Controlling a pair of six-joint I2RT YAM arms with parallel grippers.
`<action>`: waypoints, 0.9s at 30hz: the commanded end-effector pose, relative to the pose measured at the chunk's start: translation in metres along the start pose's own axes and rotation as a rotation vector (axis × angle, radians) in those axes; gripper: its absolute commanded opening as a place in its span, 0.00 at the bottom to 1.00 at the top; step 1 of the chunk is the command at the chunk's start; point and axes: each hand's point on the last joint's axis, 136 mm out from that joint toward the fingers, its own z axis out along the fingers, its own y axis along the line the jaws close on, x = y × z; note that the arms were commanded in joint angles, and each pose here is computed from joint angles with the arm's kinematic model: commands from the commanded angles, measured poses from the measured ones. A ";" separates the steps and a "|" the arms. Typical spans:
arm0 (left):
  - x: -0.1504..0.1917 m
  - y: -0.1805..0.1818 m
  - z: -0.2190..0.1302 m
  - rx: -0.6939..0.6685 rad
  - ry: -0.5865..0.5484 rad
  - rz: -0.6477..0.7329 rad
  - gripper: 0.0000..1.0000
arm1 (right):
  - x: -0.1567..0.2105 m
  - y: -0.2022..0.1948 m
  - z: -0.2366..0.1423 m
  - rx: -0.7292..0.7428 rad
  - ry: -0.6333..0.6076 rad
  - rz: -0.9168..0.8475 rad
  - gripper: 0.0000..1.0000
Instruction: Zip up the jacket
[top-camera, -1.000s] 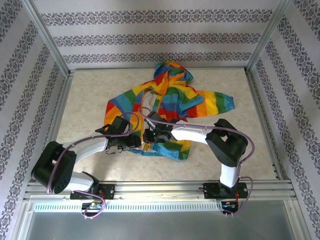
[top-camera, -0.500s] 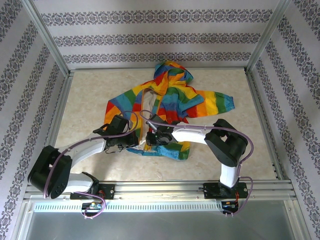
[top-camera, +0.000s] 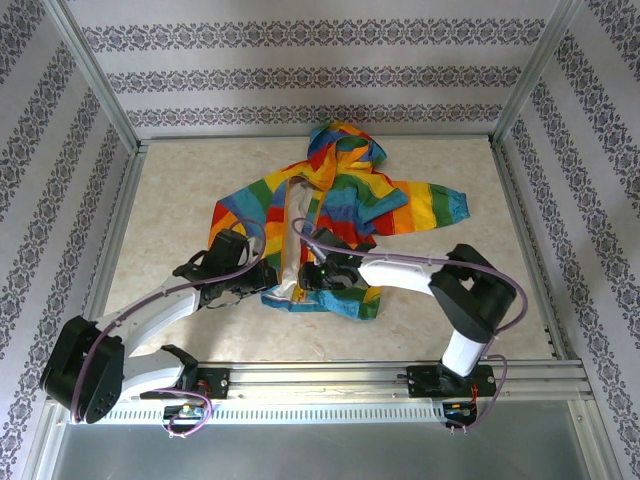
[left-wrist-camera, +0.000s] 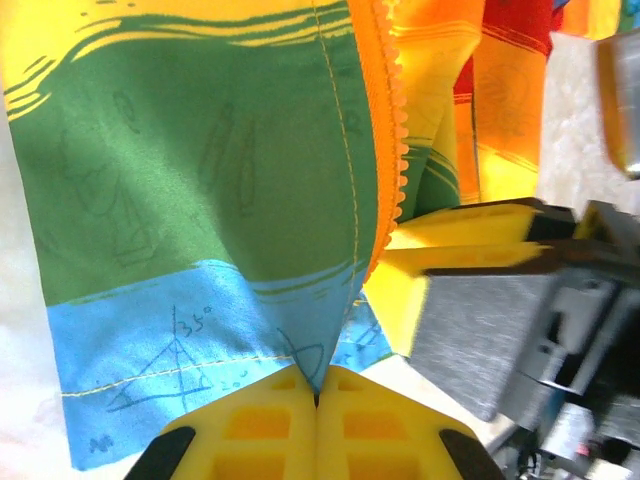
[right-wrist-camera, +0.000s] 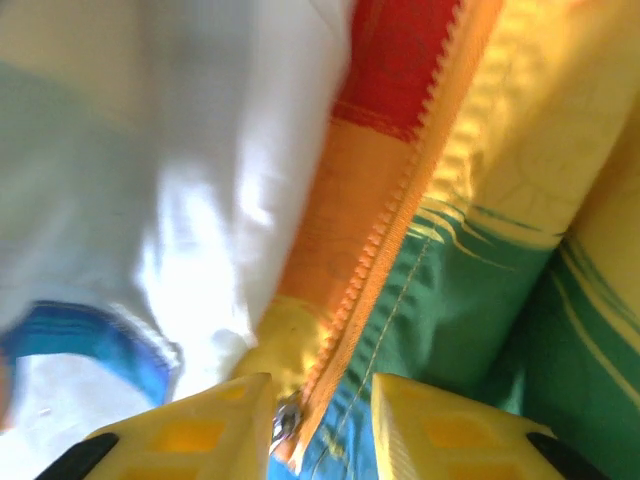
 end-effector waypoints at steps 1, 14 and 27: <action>-0.006 -0.017 -0.006 0.118 -0.030 -0.028 0.00 | -0.021 0.016 -0.031 -0.079 -0.080 0.003 0.33; -0.014 -0.039 -0.019 0.329 -0.081 -0.059 0.00 | -0.034 0.071 -0.041 -0.404 -0.054 0.091 0.38; -0.013 -0.043 -0.017 0.373 -0.062 -0.049 0.00 | -0.022 0.079 -0.021 -0.461 0.018 0.135 0.36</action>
